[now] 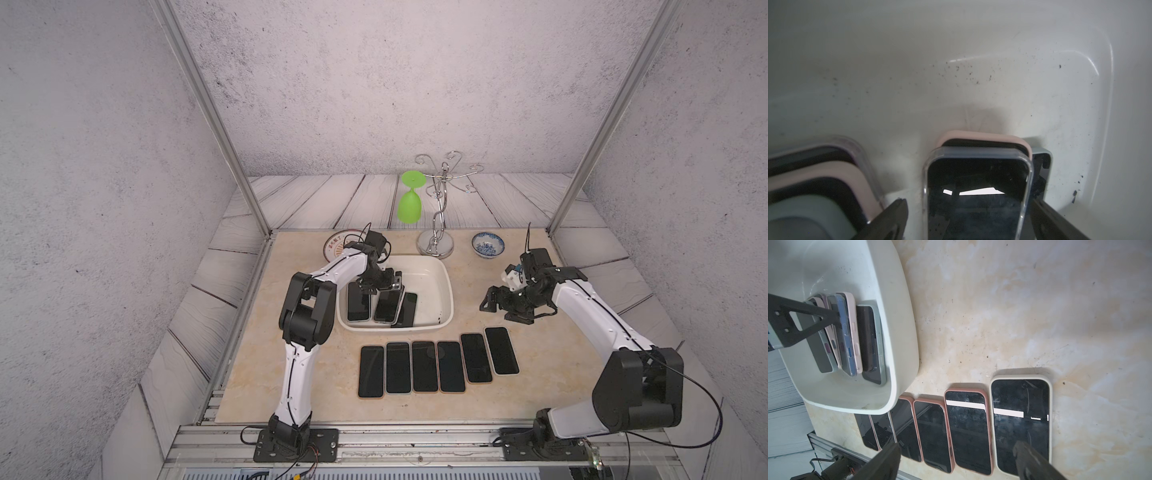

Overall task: Take the phone out of the storage box
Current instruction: Place the phone at the center of the board, then pick up the phone from the storage box.

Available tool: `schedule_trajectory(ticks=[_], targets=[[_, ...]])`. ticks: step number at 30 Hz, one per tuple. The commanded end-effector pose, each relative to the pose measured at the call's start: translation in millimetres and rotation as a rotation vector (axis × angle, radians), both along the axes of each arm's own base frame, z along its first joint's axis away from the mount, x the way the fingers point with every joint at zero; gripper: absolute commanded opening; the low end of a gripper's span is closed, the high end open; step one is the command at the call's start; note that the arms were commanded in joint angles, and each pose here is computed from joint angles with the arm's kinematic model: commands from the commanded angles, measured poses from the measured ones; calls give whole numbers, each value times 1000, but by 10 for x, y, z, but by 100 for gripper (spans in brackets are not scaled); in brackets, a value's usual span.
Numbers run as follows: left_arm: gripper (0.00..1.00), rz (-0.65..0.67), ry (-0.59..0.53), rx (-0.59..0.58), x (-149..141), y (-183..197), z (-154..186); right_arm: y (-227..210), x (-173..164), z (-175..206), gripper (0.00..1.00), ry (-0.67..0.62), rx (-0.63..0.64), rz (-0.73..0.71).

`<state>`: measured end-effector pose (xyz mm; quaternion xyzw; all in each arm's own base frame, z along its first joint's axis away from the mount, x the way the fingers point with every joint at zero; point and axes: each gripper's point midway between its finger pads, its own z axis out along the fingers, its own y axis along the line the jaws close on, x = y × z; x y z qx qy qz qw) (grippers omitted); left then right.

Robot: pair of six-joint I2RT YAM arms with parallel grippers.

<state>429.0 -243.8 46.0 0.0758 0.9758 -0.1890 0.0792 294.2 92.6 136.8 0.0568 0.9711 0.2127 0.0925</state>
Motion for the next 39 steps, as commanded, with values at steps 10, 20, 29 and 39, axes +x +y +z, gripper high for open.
schedule_trajectory(ticks=[10, 20, 29, 39], targets=[[96, -25, 64, 15, -57, 1, -258, 51, -142, -125, 91, 49, 21, 41], [67, -53, 85, 24, -76, -2, -293, 122, -121, -72, 91, 34, 48, 50], [34, -68, -21, -13, -9, -29, 256, 559, -68, -13, 91, -3, 87, 150], [27, -74, -154, -149, -15, -128, 1215, 1600, 352, 316, 91, -235, 395, 322]])
